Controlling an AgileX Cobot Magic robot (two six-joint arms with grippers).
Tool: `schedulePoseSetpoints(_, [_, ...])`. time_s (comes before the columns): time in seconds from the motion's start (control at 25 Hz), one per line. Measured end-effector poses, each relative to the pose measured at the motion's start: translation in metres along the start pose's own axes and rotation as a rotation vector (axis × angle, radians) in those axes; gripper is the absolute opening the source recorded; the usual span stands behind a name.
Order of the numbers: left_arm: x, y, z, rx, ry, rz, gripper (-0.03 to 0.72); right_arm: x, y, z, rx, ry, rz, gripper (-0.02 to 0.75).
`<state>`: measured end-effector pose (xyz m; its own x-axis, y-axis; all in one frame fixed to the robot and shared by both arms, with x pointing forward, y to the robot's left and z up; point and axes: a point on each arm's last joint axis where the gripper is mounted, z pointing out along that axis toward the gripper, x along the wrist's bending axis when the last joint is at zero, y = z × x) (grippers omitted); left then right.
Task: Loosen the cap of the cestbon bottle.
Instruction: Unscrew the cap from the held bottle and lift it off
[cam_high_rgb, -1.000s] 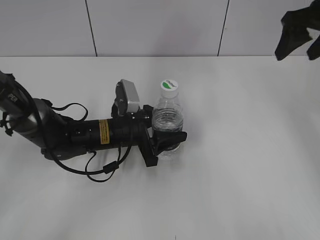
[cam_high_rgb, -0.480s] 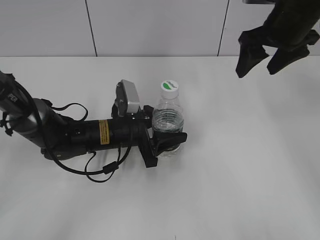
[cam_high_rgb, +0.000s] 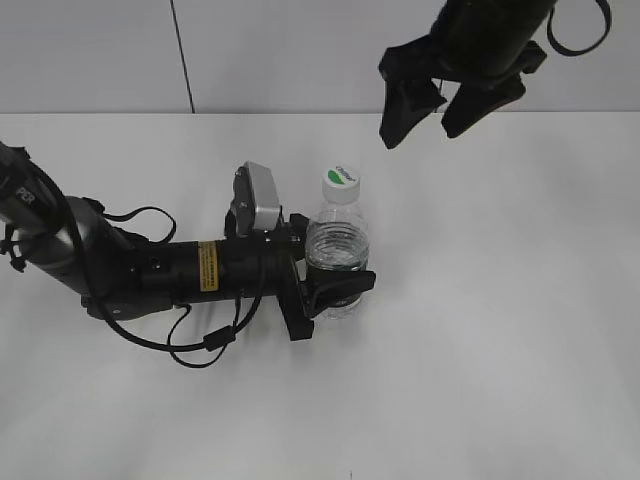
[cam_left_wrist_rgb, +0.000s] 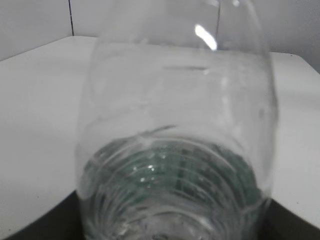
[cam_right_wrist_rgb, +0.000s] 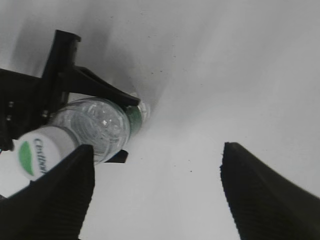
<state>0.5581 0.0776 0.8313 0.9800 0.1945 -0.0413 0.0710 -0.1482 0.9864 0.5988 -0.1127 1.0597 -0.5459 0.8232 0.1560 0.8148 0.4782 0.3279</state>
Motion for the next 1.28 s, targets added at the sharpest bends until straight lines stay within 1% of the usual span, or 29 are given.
schedulePoseSetpoints(0.16, [0.000, 0.000, 0.000, 0.000, -0.005, 0.002, 0.409, 0.019, 0.007, 0.002, 0.030, 0.027, -0.033, 0.596])
schedulePoseSetpoints(0.4, [0.000, 0.000, 0.000, 0.000, -0.005, 0.001, 0.409, 0.034, 0.009, 0.019, 0.078, 0.043, -0.052, 0.595])
schedulePoseSetpoints(0.6, [0.000, 0.000, 0.000, -0.002, -0.004, 0.000, 0.409, 0.044, 0.008, 0.022, 0.089, 0.051, -0.073, 0.594])
schedulePoseSetpoints(0.76, [0.000, 0.000, 0.000, -0.002, -0.004, -0.004, 0.409, 0.048, 0.008, 0.023, 0.091, 0.055, -0.080, 0.594])
schedulePoseSetpoints(1.0, [-0.001, -0.006, 0.001, -0.027, -0.003, -0.040, 0.409, 0.049, 0.008, 0.023, 0.093, 0.063, -0.077, 0.594])
schedulePoseSetpoints(1.28, [-0.001, -0.007, 0.001, -0.033, -0.002, -0.043, 0.409, 0.050, 0.008, 0.023, 0.092, 0.071, -0.075, 0.594])
